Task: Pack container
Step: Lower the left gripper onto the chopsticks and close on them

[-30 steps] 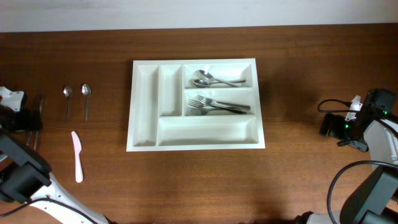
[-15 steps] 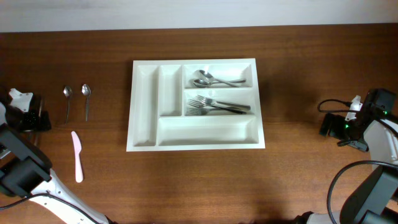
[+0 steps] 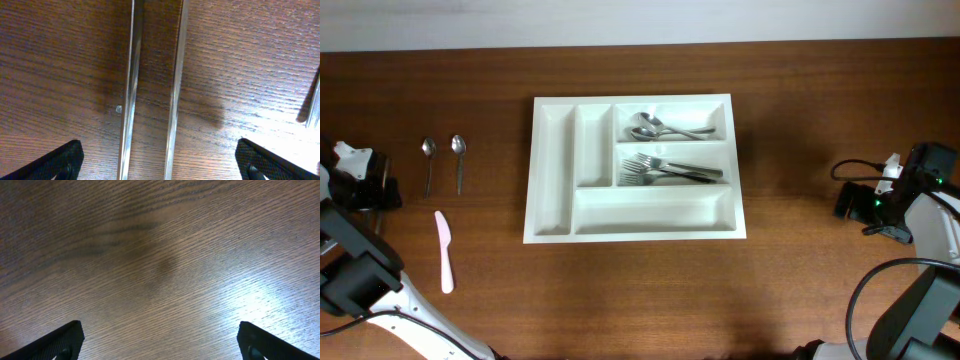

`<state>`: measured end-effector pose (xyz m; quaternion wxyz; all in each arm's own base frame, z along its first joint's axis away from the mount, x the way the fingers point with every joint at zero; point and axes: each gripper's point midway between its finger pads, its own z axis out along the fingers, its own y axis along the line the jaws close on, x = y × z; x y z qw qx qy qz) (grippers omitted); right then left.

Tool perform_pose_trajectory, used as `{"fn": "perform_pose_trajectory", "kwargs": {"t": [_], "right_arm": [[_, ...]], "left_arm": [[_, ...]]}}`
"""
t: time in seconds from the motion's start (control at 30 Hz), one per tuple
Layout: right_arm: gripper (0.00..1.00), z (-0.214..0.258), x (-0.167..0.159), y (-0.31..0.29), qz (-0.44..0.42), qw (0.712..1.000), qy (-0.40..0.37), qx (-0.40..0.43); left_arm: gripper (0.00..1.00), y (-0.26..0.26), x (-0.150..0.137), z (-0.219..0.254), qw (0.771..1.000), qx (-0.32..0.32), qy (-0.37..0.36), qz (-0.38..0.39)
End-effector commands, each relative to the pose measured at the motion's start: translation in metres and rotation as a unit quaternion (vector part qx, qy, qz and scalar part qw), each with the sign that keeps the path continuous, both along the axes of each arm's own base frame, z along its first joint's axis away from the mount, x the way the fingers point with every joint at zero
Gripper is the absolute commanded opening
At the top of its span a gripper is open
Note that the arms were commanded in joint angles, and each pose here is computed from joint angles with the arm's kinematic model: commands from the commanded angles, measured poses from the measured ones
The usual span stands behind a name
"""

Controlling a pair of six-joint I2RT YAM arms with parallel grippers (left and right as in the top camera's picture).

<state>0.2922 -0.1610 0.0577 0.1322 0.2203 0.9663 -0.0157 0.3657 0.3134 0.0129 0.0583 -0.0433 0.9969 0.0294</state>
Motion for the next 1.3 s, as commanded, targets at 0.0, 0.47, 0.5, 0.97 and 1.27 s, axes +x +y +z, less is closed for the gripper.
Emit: {"fn": "perform_pose_trajectory", "kwargs": {"t": [0.0,0.47,0.5,0.97,1.27], "right_arm": [[0.99,0.005,-0.001,-0.002,-0.008,1.000,-0.005,-0.006],[0.99,0.005,-0.001,-0.002,-0.008,1.000,-0.005,-0.006],[0.99,0.005,-0.001,-0.002,-0.008,1.000,-0.005,-0.006],[0.99,0.005,-0.001,-0.002,-0.008,1.000,-0.005,-0.006],[0.99,0.005,-0.001,-0.002,-0.008,1.000,-0.005,-0.006]], "left_arm": [[0.99,-0.002,0.002,-0.008,1.000,-0.008,0.003,-0.013],[0.99,-0.007,-0.004,-0.029,0.999,-0.026,0.024,-0.012],[0.99,-0.008,-0.005,-0.031,0.999,-0.029,0.026,-0.012],[0.96,-0.005,-0.006,-0.037,0.999,-0.023,0.031,-0.011],[0.51,-0.001,-0.002,-0.034,0.999,-0.016,0.025,-0.011]]}}
